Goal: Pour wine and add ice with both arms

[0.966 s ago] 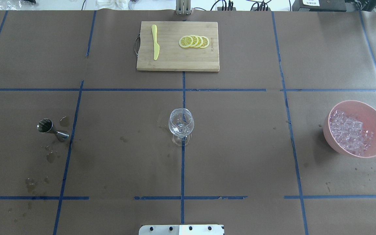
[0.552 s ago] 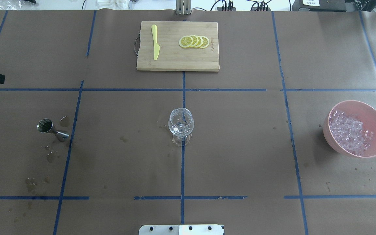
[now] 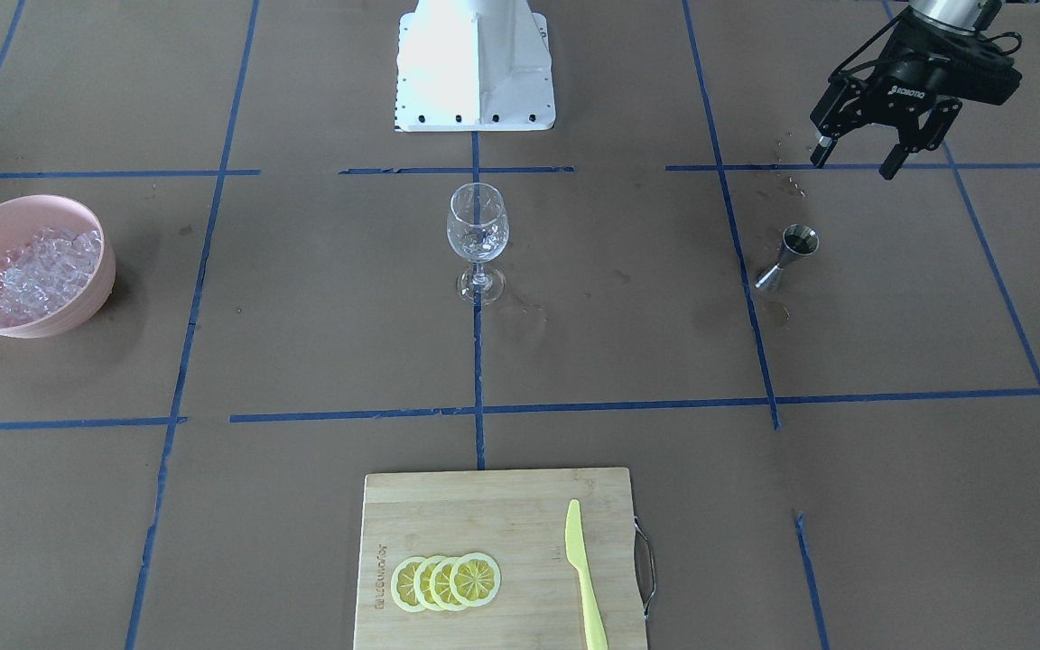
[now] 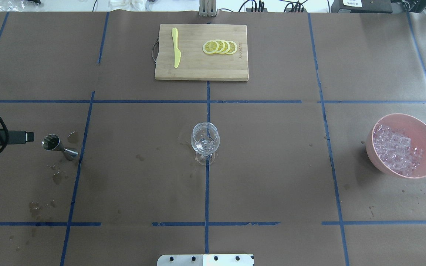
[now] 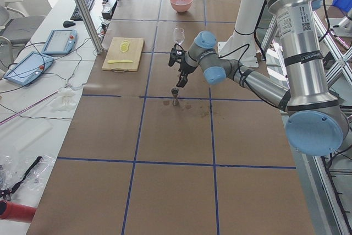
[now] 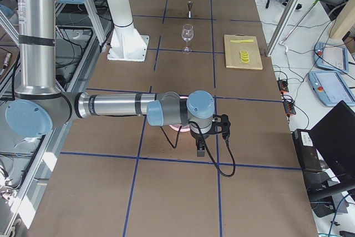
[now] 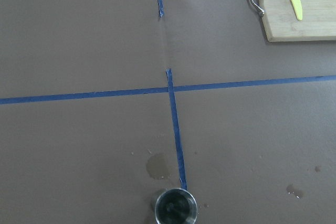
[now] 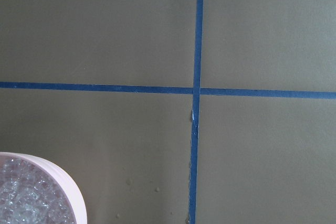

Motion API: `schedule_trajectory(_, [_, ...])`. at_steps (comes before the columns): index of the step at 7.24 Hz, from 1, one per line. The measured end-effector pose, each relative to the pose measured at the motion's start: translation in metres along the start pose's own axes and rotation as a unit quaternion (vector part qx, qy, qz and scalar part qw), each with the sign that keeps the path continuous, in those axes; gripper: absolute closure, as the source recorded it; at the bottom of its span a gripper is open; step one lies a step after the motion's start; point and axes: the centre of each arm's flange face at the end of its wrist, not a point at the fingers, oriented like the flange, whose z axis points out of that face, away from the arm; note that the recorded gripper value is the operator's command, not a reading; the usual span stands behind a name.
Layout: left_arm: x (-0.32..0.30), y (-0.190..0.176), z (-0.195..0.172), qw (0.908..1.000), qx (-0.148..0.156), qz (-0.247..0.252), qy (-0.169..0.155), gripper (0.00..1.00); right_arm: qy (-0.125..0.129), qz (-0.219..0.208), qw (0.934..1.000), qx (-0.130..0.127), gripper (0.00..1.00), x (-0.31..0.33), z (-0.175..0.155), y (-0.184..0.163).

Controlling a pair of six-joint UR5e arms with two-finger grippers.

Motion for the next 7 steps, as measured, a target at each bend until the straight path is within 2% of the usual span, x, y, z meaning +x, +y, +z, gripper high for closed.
schedule_trajectory(3, [0.020,0.052,0.026,0.9980,0.048,-0.031,-0.028,0.00,0.000,0.004,1.0000,-0.003,0.00,0.002,0.002,0.001])
schedule_trajectory(5, [0.032,0.077,0.039,0.9926,0.103,-0.046,-0.046,0.00,0.000,0.003,1.0000,-0.002,0.00,0.001,0.001,0.001])
schedule_trajectory(7, [0.039,0.099,0.051,0.9817,0.176,-0.037,-0.062,0.00,0.000,0.003,1.0000,-0.002,0.00,0.001,0.001,0.000])
